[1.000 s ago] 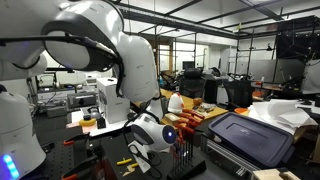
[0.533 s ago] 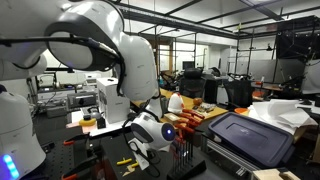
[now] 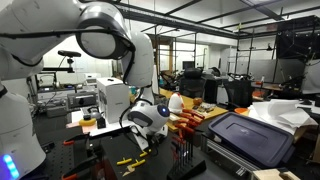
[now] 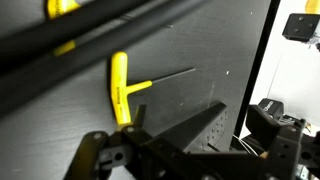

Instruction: Detach the smallest yellow object from the stand and put it on the table

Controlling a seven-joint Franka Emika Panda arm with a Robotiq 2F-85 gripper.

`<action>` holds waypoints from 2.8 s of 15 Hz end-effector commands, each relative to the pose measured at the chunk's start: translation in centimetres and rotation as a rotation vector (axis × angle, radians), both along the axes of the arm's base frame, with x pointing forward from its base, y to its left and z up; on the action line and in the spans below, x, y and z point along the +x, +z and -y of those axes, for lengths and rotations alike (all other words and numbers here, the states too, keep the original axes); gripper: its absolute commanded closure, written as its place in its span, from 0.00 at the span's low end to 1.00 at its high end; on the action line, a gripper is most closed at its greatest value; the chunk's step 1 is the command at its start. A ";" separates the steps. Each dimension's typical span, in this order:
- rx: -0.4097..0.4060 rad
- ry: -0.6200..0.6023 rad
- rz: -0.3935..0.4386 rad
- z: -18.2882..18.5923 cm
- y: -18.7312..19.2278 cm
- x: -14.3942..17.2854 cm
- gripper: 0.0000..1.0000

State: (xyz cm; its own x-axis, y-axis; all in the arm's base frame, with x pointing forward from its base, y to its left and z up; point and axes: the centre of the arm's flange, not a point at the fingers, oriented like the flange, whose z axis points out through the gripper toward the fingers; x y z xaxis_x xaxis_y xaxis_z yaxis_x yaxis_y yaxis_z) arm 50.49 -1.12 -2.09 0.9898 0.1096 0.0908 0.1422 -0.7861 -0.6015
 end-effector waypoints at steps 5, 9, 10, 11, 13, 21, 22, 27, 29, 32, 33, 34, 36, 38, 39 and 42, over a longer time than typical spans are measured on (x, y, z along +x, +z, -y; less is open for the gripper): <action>-0.250 -0.025 -0.077 -4.3 7.7 1.1 0.00; -0.384 -0.033 -0.096 -7.2 11.4 2.2 0.00; -0.409 -0.032 -0.096 -8.0 12.4 2.5 0.00; -0.426 -0.026 -0.095 -8.6 13.1 2.7 0.00; -0.457 -0.015 -0.096 -9.7 14.7 3.2 0.00; -0.493 0.137 -0.118 -13.1 16.6 5.0 0.00; -0.489 0.168 -0.126 -13.7 16.5 5.5 0.00; -0.515 0.312 -0.151 -17.2 16.2 8.4 0.00; -0.534 0.373 -0.143 -18.6 15.8 9.8 0.00; -0.551 0.443 -0.140 -20.2 15.0 11.7 0.00; -0.556 0.463 -0.138 -20.5 14.7 12.1 0.00; -0.560 0.488 -0.130 -20.9 14.4 12.7 0.00; -0.566 0.537 -0.120 -21.3 13.6 13.7 0.00; -0.572 0.584 -0.107 -21.6 12.8 14.8 0.00; -0.568 0.609 -0.093 -21.8 12.4 15.4 0.00; -0.564 0.666 -0.036 -22.6 11.4 17.2 0.00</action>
State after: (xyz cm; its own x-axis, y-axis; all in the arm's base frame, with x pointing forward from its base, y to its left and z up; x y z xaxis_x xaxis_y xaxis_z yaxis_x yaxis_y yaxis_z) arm 64.49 20.36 10.22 0.7491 0.6345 -0.1904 0.6109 -0.7729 -0.1718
